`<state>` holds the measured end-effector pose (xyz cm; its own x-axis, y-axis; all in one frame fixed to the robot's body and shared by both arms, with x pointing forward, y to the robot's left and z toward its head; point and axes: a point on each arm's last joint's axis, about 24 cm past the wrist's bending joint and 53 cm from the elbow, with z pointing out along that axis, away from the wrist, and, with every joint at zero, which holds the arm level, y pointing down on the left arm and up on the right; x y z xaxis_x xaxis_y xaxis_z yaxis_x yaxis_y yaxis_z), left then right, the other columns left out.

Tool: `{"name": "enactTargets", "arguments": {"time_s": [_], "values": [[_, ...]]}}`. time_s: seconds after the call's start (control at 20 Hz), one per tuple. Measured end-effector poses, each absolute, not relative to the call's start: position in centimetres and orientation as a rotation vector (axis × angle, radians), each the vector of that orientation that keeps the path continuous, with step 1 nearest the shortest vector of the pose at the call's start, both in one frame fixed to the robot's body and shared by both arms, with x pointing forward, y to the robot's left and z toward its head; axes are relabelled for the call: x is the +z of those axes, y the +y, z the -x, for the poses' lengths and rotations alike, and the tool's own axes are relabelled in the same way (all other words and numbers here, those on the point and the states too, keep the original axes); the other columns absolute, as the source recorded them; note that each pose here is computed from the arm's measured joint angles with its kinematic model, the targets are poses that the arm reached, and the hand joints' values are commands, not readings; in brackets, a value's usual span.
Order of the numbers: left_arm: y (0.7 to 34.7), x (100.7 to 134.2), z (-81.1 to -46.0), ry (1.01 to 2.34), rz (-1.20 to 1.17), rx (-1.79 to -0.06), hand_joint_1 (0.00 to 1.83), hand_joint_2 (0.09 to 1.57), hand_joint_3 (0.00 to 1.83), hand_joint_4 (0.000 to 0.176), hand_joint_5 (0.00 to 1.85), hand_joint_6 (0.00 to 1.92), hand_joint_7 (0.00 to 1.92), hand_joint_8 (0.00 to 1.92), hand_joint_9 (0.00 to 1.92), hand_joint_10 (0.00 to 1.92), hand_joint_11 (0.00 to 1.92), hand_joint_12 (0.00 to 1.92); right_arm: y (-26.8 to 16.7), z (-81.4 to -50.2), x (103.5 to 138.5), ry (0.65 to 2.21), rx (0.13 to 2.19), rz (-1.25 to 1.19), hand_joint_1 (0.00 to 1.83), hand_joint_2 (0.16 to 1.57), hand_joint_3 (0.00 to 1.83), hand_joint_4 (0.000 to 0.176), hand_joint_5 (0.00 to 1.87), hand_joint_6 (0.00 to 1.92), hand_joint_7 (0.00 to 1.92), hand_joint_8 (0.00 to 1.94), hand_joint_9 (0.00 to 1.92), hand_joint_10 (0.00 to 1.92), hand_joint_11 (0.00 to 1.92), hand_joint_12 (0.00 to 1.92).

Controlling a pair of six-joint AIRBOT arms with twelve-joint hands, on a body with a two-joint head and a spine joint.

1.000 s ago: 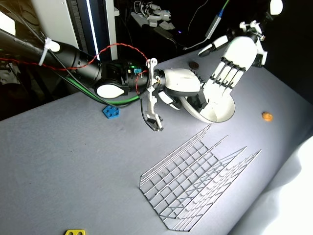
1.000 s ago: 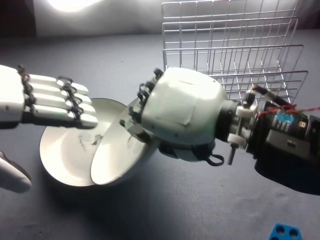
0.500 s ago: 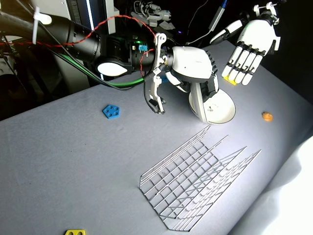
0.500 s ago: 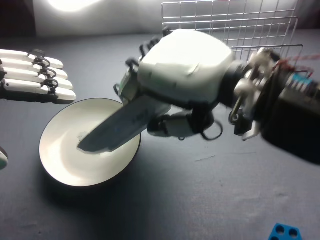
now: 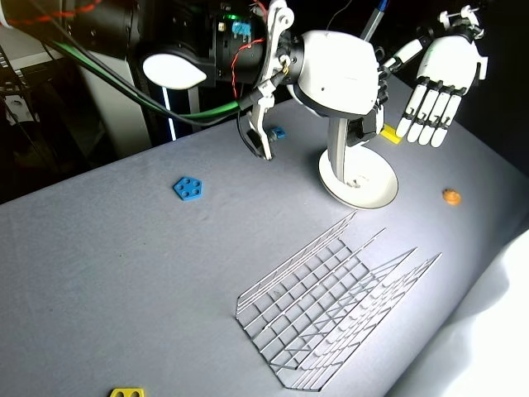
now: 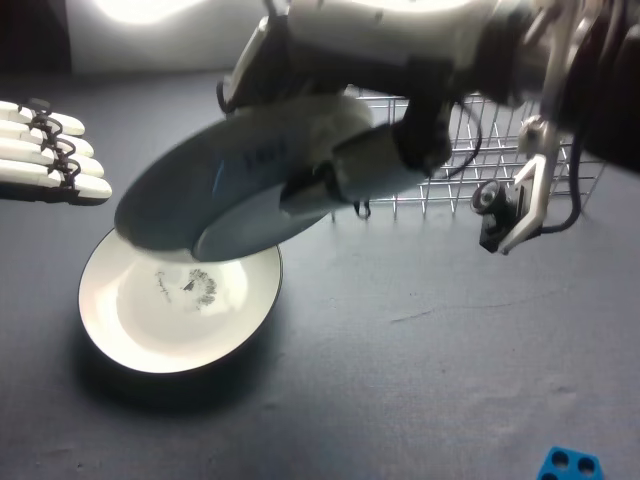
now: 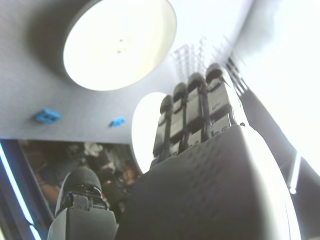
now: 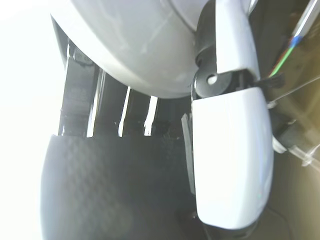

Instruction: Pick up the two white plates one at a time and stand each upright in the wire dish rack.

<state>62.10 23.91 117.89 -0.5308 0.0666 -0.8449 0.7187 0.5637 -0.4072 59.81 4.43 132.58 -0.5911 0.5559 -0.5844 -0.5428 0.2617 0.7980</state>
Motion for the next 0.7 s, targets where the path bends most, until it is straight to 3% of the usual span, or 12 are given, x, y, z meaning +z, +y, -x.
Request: {"name": "enactTargets", "arguments": {"time_s": [0.3, 0.7], "values": [[23.9, 117.6, -61.9, 1.967, -0.656, -0.976, 0.00, 1.04, 0.00, 0.000, 0.08, 0.00, 0.09, 0.00, 0.05, 0.00, 0.00, 0.00, 0.8, -61.7, 136.0, 1.558, 1.589, -0.229, 1.23, 1.08, 0.00, 0.032, 1.04, 0.90, 1.09, 0.80, 1.30, 0.00, 0.90, 0.89], [23.9, 117.5, -62.1, 1.966, -0.655, -0.969, 0.00, 1.04, 0.00, 0.000, 0.08, 0.00, 0.10, 0.00, 0.07, 0.01, 0.00, 0.00, -4.4, -64.4, 136.7, 1.481, 1.581, -0.406, 1.23, 1.08, 0.00, 0.028, 1.03, 0.90, 1.11, 0.78, 1.30, 0.00, 0.91, 0.87]]}}
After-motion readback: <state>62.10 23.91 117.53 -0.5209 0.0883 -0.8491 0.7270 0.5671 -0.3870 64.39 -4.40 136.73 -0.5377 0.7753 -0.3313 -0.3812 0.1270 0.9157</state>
